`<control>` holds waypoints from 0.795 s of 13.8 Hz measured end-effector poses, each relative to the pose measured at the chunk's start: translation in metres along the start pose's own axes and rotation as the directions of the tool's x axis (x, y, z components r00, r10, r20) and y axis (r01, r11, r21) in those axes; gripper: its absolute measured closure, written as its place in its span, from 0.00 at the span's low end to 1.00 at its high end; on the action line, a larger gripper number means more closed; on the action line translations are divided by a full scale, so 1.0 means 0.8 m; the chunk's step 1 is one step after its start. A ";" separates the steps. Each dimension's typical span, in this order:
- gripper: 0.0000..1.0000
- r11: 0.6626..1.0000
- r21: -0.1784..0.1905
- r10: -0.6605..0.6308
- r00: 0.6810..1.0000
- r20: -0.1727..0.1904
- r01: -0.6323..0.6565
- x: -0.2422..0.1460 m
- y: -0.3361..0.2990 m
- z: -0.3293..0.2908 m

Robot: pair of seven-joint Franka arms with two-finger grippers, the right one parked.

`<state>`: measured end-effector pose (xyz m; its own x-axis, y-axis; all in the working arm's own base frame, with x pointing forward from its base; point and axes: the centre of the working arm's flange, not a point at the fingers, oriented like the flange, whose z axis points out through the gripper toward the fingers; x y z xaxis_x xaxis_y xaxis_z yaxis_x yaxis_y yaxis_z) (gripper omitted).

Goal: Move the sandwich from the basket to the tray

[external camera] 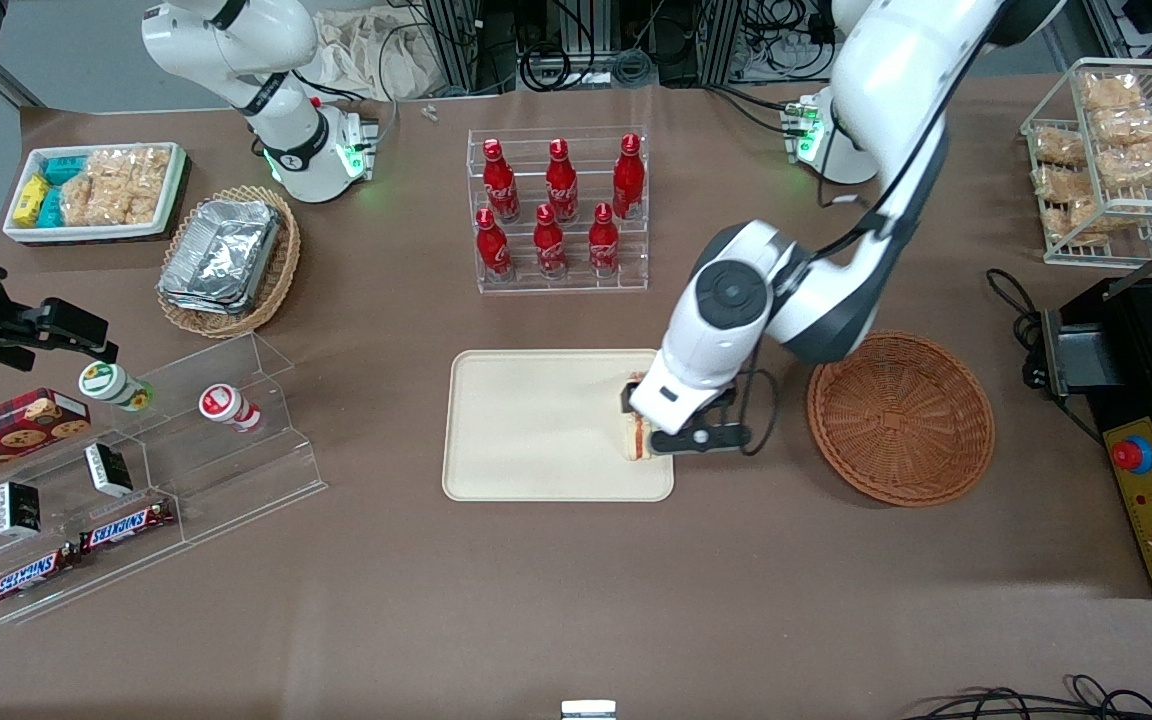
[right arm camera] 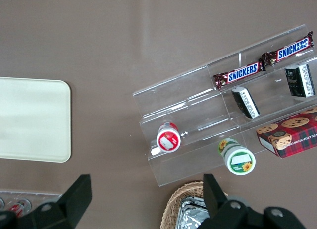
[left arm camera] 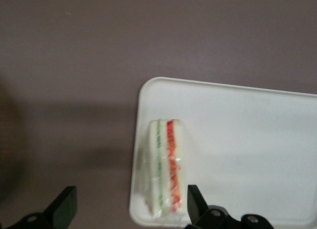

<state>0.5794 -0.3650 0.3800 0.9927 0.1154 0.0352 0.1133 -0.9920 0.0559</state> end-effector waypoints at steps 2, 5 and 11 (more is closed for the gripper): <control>0.00 1.000 0.021 -0.023 0.999 0.031 0.023 0.010 -0.042 -0.069; 0.00 1.000 -0.009 0.021 0.994 0.105 -0.020 0.038 -0.140 -0.156; 0.00 0.999 0.033 0.023 0.991 0.133 -0.027 0.043 -0.288 -0.238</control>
<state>0.5798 -0.1231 0.5582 0.9917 0.0852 -0.0965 0.0877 -0.9959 0.0219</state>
